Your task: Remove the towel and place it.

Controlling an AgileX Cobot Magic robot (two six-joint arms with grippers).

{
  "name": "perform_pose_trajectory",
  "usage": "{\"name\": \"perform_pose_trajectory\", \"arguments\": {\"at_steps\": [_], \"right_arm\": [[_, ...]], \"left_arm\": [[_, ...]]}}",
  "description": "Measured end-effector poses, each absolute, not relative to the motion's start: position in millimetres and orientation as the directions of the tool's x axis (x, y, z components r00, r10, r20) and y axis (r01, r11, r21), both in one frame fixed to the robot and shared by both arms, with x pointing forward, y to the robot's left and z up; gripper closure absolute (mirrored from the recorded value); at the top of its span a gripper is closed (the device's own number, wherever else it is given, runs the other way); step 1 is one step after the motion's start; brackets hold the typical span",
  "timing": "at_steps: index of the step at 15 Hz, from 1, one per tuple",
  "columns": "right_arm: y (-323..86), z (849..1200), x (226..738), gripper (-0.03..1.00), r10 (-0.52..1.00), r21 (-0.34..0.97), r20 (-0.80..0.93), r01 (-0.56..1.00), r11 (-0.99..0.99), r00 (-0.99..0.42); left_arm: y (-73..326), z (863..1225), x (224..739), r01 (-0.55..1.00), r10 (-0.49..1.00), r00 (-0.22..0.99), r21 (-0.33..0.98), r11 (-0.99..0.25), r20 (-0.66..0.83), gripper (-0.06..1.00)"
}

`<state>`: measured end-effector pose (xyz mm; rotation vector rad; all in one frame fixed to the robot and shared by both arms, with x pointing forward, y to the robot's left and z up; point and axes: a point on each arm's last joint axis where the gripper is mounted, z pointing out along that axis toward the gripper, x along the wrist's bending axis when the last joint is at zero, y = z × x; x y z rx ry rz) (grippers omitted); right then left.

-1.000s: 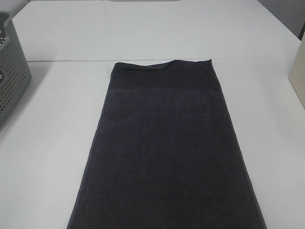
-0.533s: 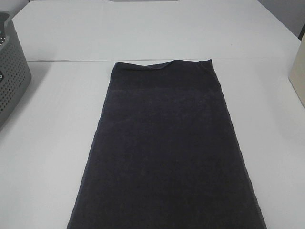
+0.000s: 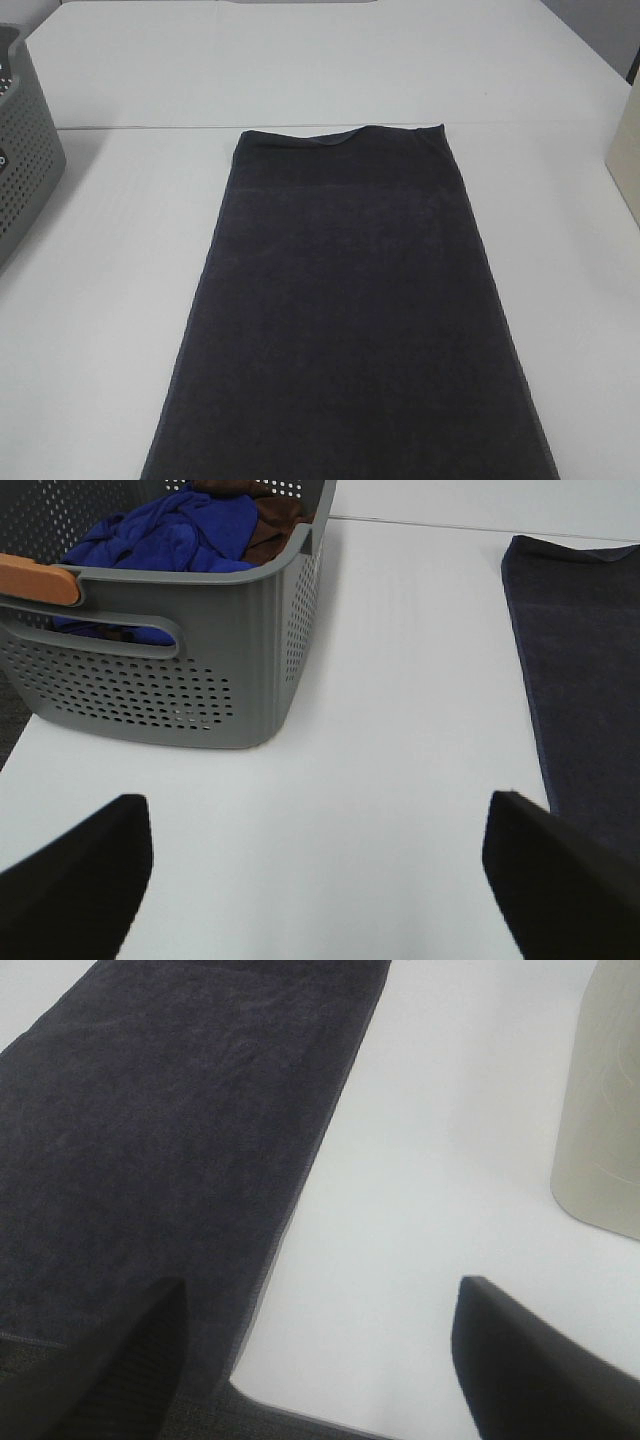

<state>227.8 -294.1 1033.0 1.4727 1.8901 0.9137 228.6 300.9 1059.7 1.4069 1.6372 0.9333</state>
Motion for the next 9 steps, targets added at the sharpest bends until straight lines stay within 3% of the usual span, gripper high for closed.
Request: {"name": "perform_pose_trajectory", "arguments": {"at_steps": [9], "right_arm": [[-293.9,1033.0,227.7,0.25,0.972,0.796,-0.024,0.584,0.160,-0.233]], "left_arm": [[301.4,1059.7,228.6,0.433,0.995,-0.047,0.896,0.099,-0.087,0.13]]}}
